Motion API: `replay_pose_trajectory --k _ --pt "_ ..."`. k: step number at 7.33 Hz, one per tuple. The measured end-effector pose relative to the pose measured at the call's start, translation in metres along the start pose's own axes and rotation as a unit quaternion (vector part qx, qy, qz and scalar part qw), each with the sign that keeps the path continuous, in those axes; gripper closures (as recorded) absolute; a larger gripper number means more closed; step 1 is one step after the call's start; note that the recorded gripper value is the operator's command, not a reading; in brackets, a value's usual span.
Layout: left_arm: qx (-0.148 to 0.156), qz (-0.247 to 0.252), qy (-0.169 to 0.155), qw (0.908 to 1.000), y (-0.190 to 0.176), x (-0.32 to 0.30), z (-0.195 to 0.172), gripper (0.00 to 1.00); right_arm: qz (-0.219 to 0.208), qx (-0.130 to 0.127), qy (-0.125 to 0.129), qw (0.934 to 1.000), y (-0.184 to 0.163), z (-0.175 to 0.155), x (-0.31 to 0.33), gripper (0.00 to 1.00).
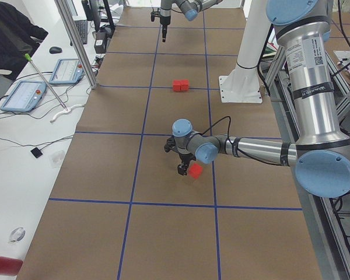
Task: Form red blocks into L shape at center
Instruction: 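Lower the left gripper onto the red cube near the table edge and grasp it, then carry the cube with the left gripper toward the two stacked center cubes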
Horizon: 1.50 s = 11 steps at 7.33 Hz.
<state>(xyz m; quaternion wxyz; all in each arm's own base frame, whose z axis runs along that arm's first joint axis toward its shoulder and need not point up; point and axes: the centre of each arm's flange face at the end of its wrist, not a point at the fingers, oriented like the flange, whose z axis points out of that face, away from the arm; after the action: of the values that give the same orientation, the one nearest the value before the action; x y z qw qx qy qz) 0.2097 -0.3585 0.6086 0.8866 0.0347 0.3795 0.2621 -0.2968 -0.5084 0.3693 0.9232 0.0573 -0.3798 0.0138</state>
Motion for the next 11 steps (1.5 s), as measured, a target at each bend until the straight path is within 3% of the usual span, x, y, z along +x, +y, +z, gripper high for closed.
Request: replay_pose_trajectory --k 2,3,4,8,10,11 --pt "-0.010 0.001 0.003 0.9999 0.002 0.004 0.008 0.01 0.000 0.000 0.000 1.0000 0.000 0.000 0.000 0.00" --pt "-0.014 0.002 0.004 0.9999 0.003 0.005 0.011 0.57 0.000 0.000 0.000 1.0000 0.000 0.000 0.000 0.00" --pt "-0.016 0.002 0.004 0.9999 0.004 0.005 0.013 1.00 0.000 0.000 0.000 1.0000 0.000 0.000 0.000 0.00" --pt "-0.011 -0.010 0.006 0.9999 -0.006 0.013 0.010 1.00 0.000 0.000 0.000 1.0000 0.000 0.000 0.000 0.00" --pt "0.015 -0.093 0.019 0.9954 -0.066 0.054 -0.012 1.00 -0.001 0.000 -0.001 1.0000 0.000 0.000 0.000 0.00" --pt "0.025 -0.150 0.030 0.9879 -0.099 0.079 -0.026 1.00 0.000 0.000 -0.001 1.0000 0.000 0.000 0.000 0.00"
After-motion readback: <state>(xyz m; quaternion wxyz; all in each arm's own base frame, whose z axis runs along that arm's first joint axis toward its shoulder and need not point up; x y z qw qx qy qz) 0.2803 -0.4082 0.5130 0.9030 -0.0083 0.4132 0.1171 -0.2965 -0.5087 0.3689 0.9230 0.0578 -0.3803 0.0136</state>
